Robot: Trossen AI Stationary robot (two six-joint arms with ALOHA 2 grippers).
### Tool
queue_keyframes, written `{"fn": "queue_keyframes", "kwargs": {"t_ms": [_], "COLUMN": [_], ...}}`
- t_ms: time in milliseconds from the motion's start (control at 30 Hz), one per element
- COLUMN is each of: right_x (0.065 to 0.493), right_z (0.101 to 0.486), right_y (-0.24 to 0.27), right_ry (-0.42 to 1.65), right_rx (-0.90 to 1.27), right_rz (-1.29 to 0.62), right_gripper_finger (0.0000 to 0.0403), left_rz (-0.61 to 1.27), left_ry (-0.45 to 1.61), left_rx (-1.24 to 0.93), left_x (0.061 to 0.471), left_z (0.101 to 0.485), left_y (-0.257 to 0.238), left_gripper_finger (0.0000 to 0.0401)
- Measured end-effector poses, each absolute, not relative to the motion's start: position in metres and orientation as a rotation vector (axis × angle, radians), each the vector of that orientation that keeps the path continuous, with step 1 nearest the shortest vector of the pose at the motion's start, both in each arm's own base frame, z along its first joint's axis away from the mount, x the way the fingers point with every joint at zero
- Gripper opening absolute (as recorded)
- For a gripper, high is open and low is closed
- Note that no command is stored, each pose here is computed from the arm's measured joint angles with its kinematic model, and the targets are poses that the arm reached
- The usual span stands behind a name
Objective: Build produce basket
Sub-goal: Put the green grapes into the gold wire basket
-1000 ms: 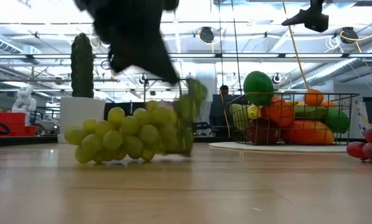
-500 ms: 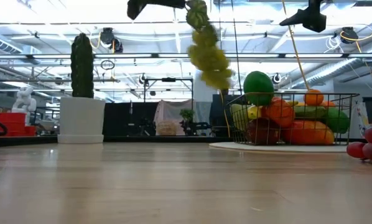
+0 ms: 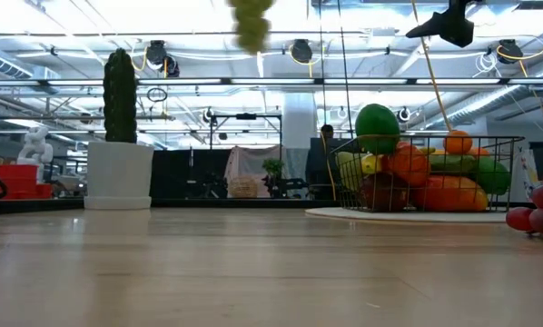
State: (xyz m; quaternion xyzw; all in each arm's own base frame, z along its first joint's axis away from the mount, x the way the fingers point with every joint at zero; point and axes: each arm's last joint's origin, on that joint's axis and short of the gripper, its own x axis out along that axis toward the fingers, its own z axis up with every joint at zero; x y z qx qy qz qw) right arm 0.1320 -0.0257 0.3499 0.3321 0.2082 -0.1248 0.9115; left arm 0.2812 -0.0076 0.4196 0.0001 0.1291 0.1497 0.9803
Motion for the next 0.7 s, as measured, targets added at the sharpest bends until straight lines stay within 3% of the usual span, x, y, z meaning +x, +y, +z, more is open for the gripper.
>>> {"fn": "queue_keyframes", "kwargs": {"t_ms": [233,500,700], "right_x": [0.135,0.143,0.148], "right_z": [0.351,0.362,0.364], "right_y": [-0.028,-0.030,-0.031], "right_ry": [0.400,0.305,0.280], "right_rx": [0.626,0.391,0.363], "right_rz": [-0.288,-0.225,-0.216], "right_gripper_finger": [0.0282,0.0247,0.0234], "left_rz": [0.287,0.275,0.282], "left_ry": [0.188,0.229,0.246], "left_rx": [0.225,0.593,0.737], "left_x": [0.270,0.265,0.265], "left_z": [0.461,0.472,0.473], "left_y": [0.007,0.013,0.016], "left_gripper_finger": [0.0002,0.0003,0.0002]}}
